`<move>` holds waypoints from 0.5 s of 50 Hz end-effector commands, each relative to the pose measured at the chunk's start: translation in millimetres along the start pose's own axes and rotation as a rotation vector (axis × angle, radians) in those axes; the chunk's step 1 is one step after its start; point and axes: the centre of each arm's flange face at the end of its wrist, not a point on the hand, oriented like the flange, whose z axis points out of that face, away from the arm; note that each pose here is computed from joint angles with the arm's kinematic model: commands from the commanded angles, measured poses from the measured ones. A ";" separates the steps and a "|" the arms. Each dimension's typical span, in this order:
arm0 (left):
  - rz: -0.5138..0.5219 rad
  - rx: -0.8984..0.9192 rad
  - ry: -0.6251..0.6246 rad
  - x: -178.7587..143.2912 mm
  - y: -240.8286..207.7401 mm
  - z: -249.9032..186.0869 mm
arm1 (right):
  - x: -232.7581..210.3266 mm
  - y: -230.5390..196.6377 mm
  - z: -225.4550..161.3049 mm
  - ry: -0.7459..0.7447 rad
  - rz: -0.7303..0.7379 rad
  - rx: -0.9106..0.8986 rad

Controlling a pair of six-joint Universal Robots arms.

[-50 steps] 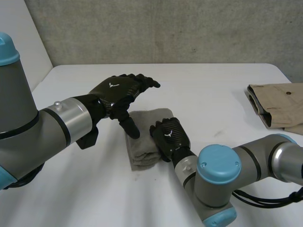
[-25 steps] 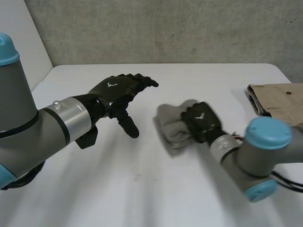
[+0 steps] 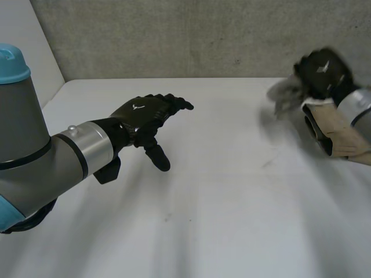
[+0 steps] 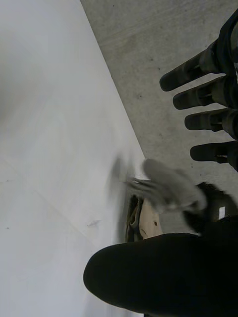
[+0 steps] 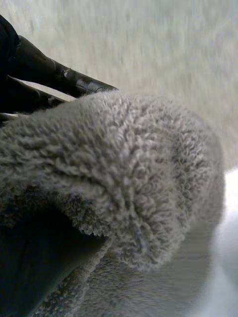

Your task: Fold the laundry.

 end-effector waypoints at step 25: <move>-0.028 -0.068 0.016 2.3 23.2 11.2 | 108.2 176.9 -81.9 0.083 0.129 -0.164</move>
